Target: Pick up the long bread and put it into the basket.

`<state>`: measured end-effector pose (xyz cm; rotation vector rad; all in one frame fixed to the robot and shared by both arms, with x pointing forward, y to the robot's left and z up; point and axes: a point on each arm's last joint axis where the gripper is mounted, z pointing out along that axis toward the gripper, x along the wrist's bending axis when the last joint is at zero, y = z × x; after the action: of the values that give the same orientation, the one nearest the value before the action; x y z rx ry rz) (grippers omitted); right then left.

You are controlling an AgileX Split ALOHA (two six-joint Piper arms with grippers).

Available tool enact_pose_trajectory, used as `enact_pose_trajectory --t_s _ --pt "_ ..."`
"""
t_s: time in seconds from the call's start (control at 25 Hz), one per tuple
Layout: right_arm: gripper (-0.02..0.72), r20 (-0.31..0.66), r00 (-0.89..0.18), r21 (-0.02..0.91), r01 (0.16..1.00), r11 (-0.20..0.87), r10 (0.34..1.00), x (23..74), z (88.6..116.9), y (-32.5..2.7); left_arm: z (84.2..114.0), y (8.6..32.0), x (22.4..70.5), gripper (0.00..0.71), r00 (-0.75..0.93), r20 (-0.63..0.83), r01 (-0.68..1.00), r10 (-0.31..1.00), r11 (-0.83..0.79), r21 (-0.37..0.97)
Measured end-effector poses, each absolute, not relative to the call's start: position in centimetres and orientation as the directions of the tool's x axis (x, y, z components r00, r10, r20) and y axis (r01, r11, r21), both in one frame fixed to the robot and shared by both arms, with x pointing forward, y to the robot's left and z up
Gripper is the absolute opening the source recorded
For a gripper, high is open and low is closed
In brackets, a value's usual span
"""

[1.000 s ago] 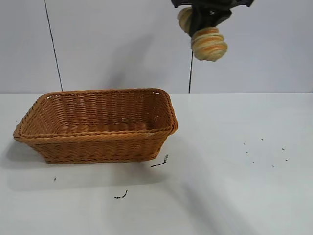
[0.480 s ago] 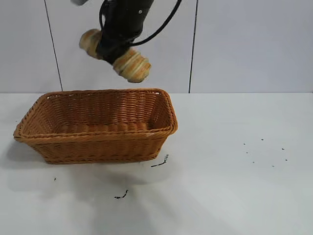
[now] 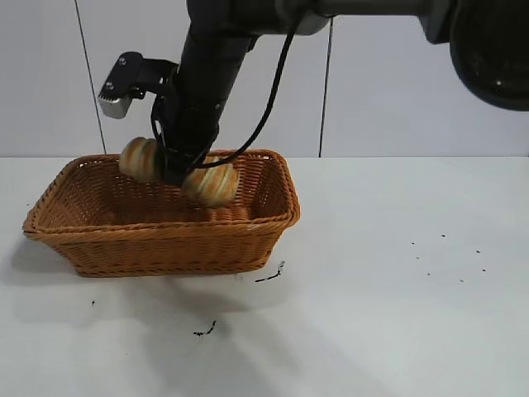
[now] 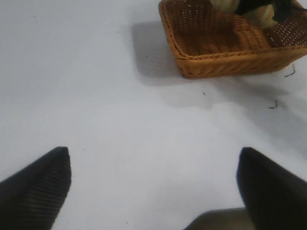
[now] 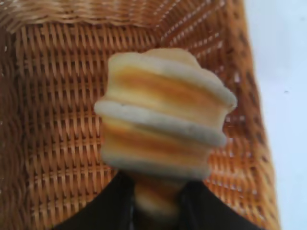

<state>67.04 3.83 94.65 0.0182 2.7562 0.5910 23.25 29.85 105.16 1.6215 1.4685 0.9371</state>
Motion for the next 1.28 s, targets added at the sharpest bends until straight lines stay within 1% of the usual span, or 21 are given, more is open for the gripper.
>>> enact_pose_trajectory --t_s 0.08,0.16,0.2,0.28,0.44,0.52,0.64,0.68,0.76,0.84,0.88,0.92,1.0,1.08,1.16,1.28 --pt "0.444 -0.307 -0.948 0.401 -0.054 0.914 0.079 67.0 94.6 3.8 105.2 29.8 23.2 0.692 0.076 0.037 0.453 0.996 -0.067 0.889" --pt "0.592 -0.305 -0.949 0.403 -0.049 0.914 0.084 67.0 94.6 3.8 105.2 29.8 23.2 0.692 0.076 0.037 0.453 0.996 -0.067 0.889" --pt "0.633 -0.303 -0.949 0.405 -0.043 0.913 0.090 67.0 94.6 3.8 105.2 29.8 23.2 0.692 0.076 0.037 0.453 0.996 -0.067 0.889" --pt "0.671 -0.298 -0.949 0.410 -0.034 0.912 0.099 67.0 94.7 3.8 105.2 29.8 23.2 0.692 0.076 0.037 0.453 0.996 -0.067 0.889" --pt "0.689 -0.292 -0.950 0.419 -0.023 0.908 0.111 67.0 94.9 3.8 105.2 29.8 23.2 0.692 0.076 0.037 0.453 0.996 -0.067 0.889" --pt "0.689 -0.274 -0.950 0.448 0.014 0.894 0.152 66.8 95.9 3.9 105.2 29.8 23.2 0.692 0.076 0.037 0.453 0.996 -0.067 0.889" --pt "0.689 -0.230 -0.931 0.526 0.126 0.841 0.283 66.5 98.5 3.8 105.2 29.8 23.2 0.692 0.076 0.037 0.453 0.996 -0.067 0.889" --pt "0.689 -0.209 -0.918 0.555 0.172 0.814 0.337 66.4 99.7 3.7 105.2 29.8 23.2 0.692 0.076 0.037 0.453 0.996 -0.067 0.889" --pt "0.689 -0.150 -0.878 0.610 0.279 0.742 0.454 66.0 102.0 3.4 105.2 29.8 23.2 0.692 0.076 0.037 0.453 0.996 -0.067 0.889" --pt "0.689 -0.088 -0.829 0.647 0.373 0.665 0.552 65.7 103.9 3.1 105.2 29.8 23.2 0.692 0.076 0.037 0.453 0.996 -0.067 0.889" --pt "0.689 -0.057 -0.805 0.661 0.412 0.627 0.590 65.5 104.8 2.9 105.2 29.8 23.2 0.692 0.076 0.037 0.453 0.996 -0.067 0.889" --pt "0.689 -0.030 -0.786 0.668 0.444 0.597 0.618 65.4 105.4 2.7 105.2 29.8 23.2 0.692 0.076 0.037 0.453 0.996 -0.067 0.889" --pt "0.689 -0.007 -0.761 0.677 0.474 0.563 0.648 65.5 106.4 2.0 105.2 29.8 23.2 0.692 0.076 0.037 0.453 0.996 -0.067 0.889" --pt "0.689 0.001 -0.740 0.674 0.497 0.546 0.672 66.1 106.5 1.0 105.2 29.8 23.2 0.692 0.076 0.037 0.453 0.996 -0.067 0.889" --pt "0.689 -0.001 -0.710 0.658 0.530 0.535 0.704 67.0 106.4 -0.5 105.2 29.8 23.2 0.692 0.076 0.037 0.453 0.996 -0.067 0.889" --pt "0.689 -0.038 -0.637 0.643 0.574 0.507 0.770 69.2 106.3 -4.1 105.2 29.8 23.2 0.692 0.076 0.037 0.453 0.996 -0.067 0.889"
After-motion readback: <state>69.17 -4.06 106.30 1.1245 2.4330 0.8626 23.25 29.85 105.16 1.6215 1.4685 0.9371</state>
